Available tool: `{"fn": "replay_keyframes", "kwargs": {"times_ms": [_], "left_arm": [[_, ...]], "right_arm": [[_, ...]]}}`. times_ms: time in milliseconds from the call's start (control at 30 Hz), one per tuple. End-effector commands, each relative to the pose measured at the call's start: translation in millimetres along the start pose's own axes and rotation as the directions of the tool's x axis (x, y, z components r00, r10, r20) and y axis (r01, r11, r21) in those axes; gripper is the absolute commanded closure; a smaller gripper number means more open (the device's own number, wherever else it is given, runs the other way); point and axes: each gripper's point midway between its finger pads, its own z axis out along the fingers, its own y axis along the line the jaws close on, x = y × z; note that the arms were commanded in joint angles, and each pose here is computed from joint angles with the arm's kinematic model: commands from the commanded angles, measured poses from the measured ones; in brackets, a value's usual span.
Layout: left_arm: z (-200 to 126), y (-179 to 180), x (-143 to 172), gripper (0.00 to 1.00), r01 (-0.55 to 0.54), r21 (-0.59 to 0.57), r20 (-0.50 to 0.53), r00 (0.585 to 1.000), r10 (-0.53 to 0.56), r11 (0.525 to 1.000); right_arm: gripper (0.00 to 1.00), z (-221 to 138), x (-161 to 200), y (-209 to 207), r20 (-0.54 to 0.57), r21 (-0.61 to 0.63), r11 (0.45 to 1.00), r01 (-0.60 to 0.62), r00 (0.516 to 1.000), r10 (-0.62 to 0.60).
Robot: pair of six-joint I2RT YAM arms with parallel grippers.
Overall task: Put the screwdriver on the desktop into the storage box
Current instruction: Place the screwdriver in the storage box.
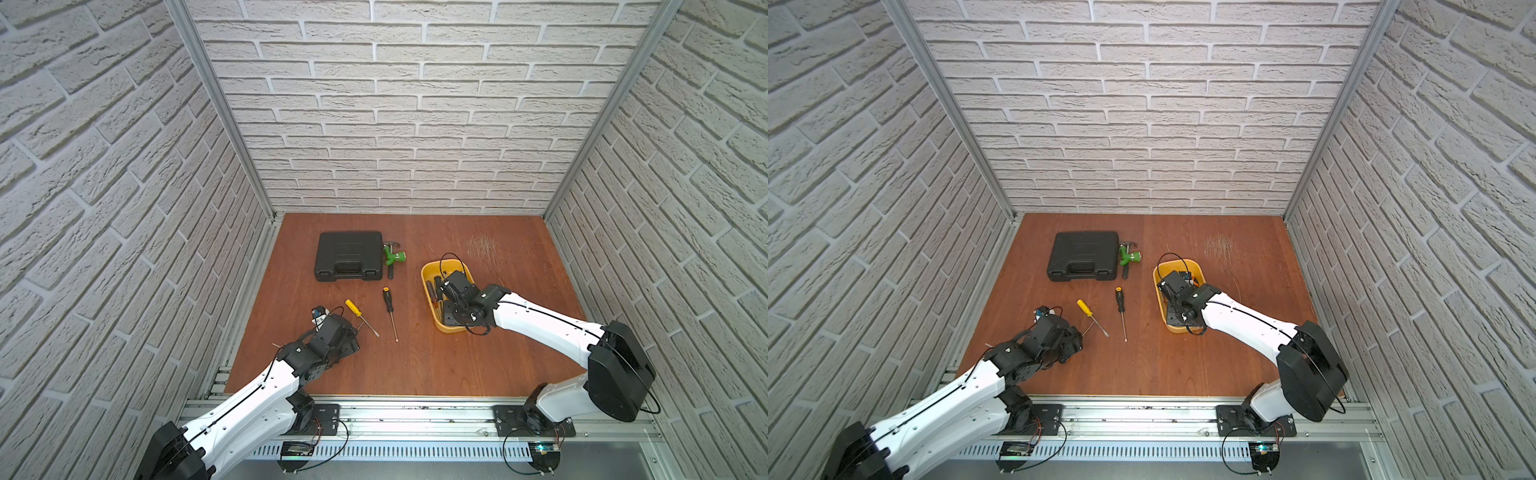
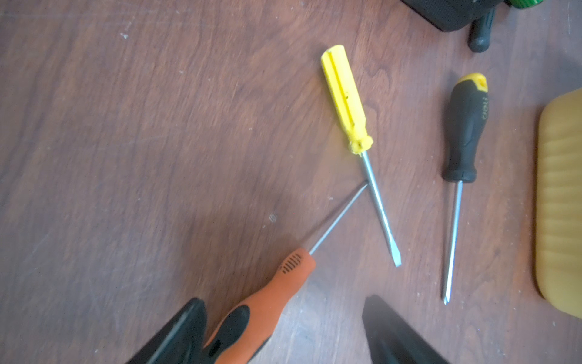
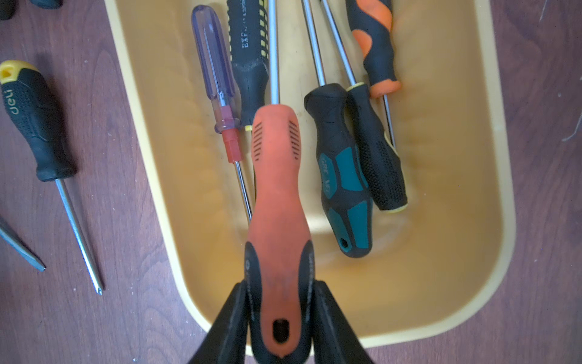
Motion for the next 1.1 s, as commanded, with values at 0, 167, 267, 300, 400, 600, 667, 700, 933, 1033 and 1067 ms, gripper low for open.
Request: {"fn": "replay_keyframes", "kwargs": {"times_ms": [0, 167, 267, 300, 400, 600, 667, 700, 933, 1033, 1067], "left_arm": [[2, 6, 3, 0.17, 0.000, -0.017, -0.005, 1.000, 0.000, 1.000], [2, 7, 3, 0.17, 0.003, -0.020, -0.010, 1.000, -0.003, 1.000], [2, 9, 3, 0.16, 0.006, -0.024, -0.008, 1.000, -0.006, 1.000], [2, 10, 4, 0.15, 0.004, -0.028, -0.011, 1.000, -0.004, 1.000], [2, 11, 4, 0.14, 0.005, -0.035, -0.013, 1.000, -0.006, 0.999], [2, 12, 4, 0.14, 0.006, -0.038, -0.014, 1.000, -0.006, 0.999], [2, 13, 5, 0.14, 0.003, -0.046, -0.019, 1.000, -0.004, 0.999], [1, 14, 5, 0.14, 0.002, -0.049, -0.021, 1.000, -0.003, 0.999], [5, 16, 11, 0.18, -0.013, -0.070, -0.051, 0.999, 0.010, 0.997], [5, 18, 13, 0.20, -0.041, -0.107, -0.066, 0.997, 0.034, 0.993], [4, 18, 14, 0.20, -0.054, -0.119, -0.070, 0.996, 0.045, 0.991]], "right_arm": [[0.76, -2, -11, 2, 0.034, -0.010, 1.000, -0.012, 0.999, 0.012], [0.65, -4, -12, 2, 0.040, -0.013, 1.000, -0.010, 0.999, 0.010], [0.61, -6, -12, 1, 0.045, -0.010, 1.000, -0.008, 0.999, 0.009], [0.60, -6, -12, 1, 0.046, -0.011, 1.000, -0.009, 0.999, 0.010], [0.56, -8, -13, 0, 0.055, -0.010, 1.000, -0.009, 0.998, 0.010], [0.55, -14, -15, 1, 0.075, -0.028, 1.000, -0.009, 0.997, 0.011], [0.55, -19, -16, 2, 0.093, -0.047, 0.999, -0.006, 0.996, 0.010], [0.55, -23, -17, 5, 0.107, -0.068, 0.998, -0.003, 0.994, 0.010], [0.60, -66, -20, 52, 0.268, -0.287, 0.950, 0.121, 0.963, -0.042], [0.61, -83, -20, 67, 0.319, -0.313, 0.932, 0.183, 0.945, -0.078], [0.61, -85, -20, 69, 0.328, -0.313, 0.930, 0.193, 0.941, -0.085]]}}
